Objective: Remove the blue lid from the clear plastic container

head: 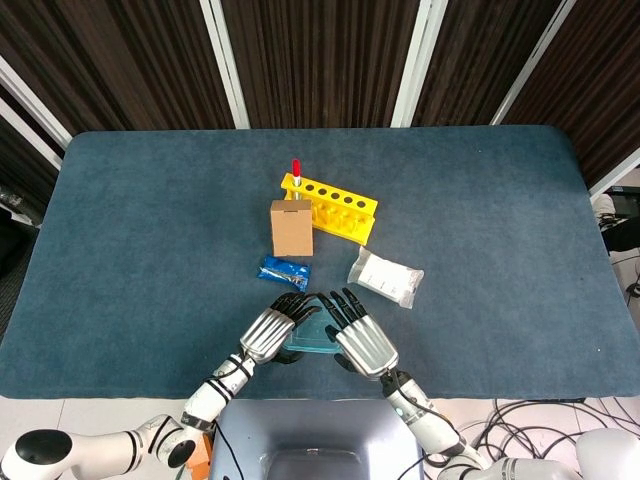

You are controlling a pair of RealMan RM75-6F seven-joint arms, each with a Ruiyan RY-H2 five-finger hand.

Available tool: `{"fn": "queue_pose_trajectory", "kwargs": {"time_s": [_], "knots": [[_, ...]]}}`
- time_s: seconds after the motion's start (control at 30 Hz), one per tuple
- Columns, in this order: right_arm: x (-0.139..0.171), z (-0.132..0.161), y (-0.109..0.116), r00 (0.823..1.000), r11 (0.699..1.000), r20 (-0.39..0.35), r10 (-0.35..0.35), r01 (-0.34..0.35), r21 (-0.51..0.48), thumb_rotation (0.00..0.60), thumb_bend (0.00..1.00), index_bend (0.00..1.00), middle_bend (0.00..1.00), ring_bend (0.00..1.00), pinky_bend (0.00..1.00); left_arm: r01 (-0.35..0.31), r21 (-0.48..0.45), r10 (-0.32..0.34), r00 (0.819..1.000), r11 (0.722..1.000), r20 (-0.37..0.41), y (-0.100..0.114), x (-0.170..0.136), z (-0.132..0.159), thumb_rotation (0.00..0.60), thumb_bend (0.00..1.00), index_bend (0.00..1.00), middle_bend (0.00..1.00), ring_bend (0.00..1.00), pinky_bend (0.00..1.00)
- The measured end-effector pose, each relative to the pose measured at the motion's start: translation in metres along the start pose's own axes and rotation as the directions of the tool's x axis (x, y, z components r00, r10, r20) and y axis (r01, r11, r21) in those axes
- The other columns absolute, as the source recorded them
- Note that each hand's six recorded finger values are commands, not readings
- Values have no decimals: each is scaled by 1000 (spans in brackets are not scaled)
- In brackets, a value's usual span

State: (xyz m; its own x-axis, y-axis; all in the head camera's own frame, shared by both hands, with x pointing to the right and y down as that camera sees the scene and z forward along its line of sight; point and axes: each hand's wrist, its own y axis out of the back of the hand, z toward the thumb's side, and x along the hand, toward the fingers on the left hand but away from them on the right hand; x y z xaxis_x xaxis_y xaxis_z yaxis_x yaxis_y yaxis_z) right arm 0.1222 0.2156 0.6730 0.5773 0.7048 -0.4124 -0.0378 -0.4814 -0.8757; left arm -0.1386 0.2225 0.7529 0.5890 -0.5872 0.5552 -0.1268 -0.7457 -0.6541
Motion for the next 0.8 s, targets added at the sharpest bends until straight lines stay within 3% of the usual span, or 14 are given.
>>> {"fn": "queue_pose_trajectory", "kwargs": {"time_s": [0.8], "knots": [[-3,-7,14,1000,1000,11,-24,24,16,600,176,540,10,0,0,34,29,-35,999,999,3,-9,-4,-2,600,299,616,506,236,250]]}}
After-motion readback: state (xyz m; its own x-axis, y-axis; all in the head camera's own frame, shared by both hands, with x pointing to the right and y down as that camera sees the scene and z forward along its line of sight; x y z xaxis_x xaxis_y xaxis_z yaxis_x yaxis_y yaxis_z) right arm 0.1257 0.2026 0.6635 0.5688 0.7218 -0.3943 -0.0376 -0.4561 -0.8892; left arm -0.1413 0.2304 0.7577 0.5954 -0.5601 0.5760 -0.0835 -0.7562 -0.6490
